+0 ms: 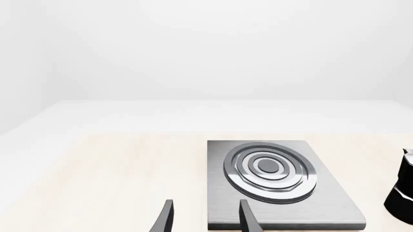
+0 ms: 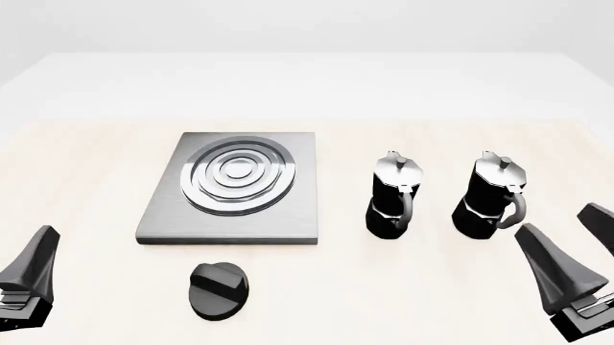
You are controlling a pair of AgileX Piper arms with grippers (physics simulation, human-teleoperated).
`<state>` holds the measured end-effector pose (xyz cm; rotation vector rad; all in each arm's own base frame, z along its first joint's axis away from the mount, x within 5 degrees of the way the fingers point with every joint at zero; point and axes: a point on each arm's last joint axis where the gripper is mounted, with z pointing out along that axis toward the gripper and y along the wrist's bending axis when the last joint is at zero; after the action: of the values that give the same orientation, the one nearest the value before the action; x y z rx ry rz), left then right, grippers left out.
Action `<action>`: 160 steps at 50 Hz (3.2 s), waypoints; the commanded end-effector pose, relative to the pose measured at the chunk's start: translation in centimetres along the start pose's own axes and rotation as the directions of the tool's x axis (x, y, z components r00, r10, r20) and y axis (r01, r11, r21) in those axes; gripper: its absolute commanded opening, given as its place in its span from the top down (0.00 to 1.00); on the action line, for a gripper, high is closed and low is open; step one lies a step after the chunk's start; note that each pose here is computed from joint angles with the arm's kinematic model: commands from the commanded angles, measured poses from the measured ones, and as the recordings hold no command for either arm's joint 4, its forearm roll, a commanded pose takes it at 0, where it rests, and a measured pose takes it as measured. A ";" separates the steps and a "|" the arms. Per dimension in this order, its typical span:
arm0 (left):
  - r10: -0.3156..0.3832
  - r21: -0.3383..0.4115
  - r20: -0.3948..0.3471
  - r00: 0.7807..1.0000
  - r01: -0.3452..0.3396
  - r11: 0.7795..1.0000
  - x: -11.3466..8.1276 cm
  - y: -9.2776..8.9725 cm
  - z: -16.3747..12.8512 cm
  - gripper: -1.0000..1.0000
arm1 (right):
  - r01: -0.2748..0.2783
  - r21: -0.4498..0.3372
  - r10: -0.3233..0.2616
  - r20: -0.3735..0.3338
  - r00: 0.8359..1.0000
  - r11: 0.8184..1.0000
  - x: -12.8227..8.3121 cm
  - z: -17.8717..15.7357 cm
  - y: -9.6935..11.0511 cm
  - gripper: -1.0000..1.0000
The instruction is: Turn off the stove.
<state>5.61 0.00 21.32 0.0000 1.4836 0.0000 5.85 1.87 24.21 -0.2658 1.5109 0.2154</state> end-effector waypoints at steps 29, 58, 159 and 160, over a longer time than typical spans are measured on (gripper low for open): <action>0.000 0.000 0.000 1.000 0.000 1.000 0.0 0.0 0.0 0.00 | 0.089 -0.468 -0.187 -0.167 0.968 0.879 -1.5 5.8 5.8 0.00; 0.000 0.000 0.000 1.000 0.000 1.000 0.0 0.0 0.0 0.00 | 0.170 -0.641 -0.350 -0.164 0.922 0.748 -0.3 10.9 12.3 0.00; 0.000 0.000 0.000 1.000 0.000 1.000 0.0 0.0 0.0 0.00 | 0.104 -0.754 -0.502 -0.320 0.804 0.648 10.4 19.6 24.5 0.00; 0.000 0.000 0.000 1.000 0.000 1.000 0.0 0.0 0.0 0.00 | 0.104 -0.754 -0.501 -0.320 0.804 0.648 10.5 19.6 24.6 0.00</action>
<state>5.61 0.00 21.32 0.0000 1.4836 0.0000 17.45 30.38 14.58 -1.3007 1.7999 0.4762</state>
